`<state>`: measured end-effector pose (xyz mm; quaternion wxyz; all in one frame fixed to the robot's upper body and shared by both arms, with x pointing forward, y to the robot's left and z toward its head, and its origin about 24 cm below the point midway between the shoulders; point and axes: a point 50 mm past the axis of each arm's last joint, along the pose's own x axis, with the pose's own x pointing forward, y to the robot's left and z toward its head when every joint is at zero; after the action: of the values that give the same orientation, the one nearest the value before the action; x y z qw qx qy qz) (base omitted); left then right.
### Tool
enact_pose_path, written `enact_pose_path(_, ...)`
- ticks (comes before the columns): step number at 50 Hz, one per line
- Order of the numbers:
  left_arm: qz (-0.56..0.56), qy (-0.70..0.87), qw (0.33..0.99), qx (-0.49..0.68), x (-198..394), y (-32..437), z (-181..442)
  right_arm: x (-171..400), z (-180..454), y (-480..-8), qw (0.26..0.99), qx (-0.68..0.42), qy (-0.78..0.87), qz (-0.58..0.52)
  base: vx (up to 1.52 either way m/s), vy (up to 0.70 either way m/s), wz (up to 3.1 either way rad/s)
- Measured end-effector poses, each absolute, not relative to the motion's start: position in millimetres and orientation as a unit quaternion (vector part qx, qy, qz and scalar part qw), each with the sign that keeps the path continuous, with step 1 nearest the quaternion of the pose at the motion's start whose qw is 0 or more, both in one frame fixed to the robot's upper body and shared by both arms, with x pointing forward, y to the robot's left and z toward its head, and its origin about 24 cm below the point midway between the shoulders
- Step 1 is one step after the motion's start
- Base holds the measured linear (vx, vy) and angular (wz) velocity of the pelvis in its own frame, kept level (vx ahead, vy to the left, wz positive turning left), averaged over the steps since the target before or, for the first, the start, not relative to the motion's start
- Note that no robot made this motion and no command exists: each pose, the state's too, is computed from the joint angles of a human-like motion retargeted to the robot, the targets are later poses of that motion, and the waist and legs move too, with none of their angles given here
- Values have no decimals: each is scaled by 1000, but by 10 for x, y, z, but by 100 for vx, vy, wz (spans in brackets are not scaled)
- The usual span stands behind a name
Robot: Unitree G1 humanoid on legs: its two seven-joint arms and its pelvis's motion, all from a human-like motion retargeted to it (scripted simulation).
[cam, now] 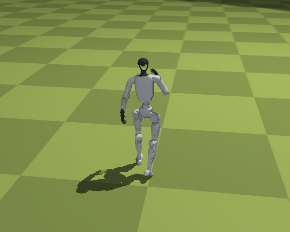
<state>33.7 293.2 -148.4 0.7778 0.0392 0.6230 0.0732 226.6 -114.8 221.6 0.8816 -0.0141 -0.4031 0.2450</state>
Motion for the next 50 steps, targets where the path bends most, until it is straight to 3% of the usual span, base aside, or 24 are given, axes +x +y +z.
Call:
enact_pose_path(9, 40, 560, 816, 138, 1357, 2897, -1313, 2260, 2162, -1253, 897, -16, -383, 220, 36, 19, 40)
enact_pose_path(19, -20, 385, 903, 190, 2703, 2427, -691, 2264, 2185, -1276, 897, -34, -387, 213, 29, 6, 66)
enact_pose_path(27, -56, 277, 943, 174, 3157, 2108, -261, 2292, 2189, -1261, 900, -65, -377, 209, 30, -2, 45)
enact_pose_path(34, -88, 309, 923, 213, 2971, 2124, -472, 2259, 2170, -1215, 891, -89, -388, 219, 35, -16, 11)
enact_pose_path(40, -100, 420, 866, 253, 2451, 2292, -933, 2255, 2181, -1243, 888, -98, -393, 219, 42, -12, 27)
enact_pose_path(50, 18, 600, 793, 104, 1006, 2461, -1572, 2249, 2166, -1286, 896, -54, -386, 212, 50, -10, 30)
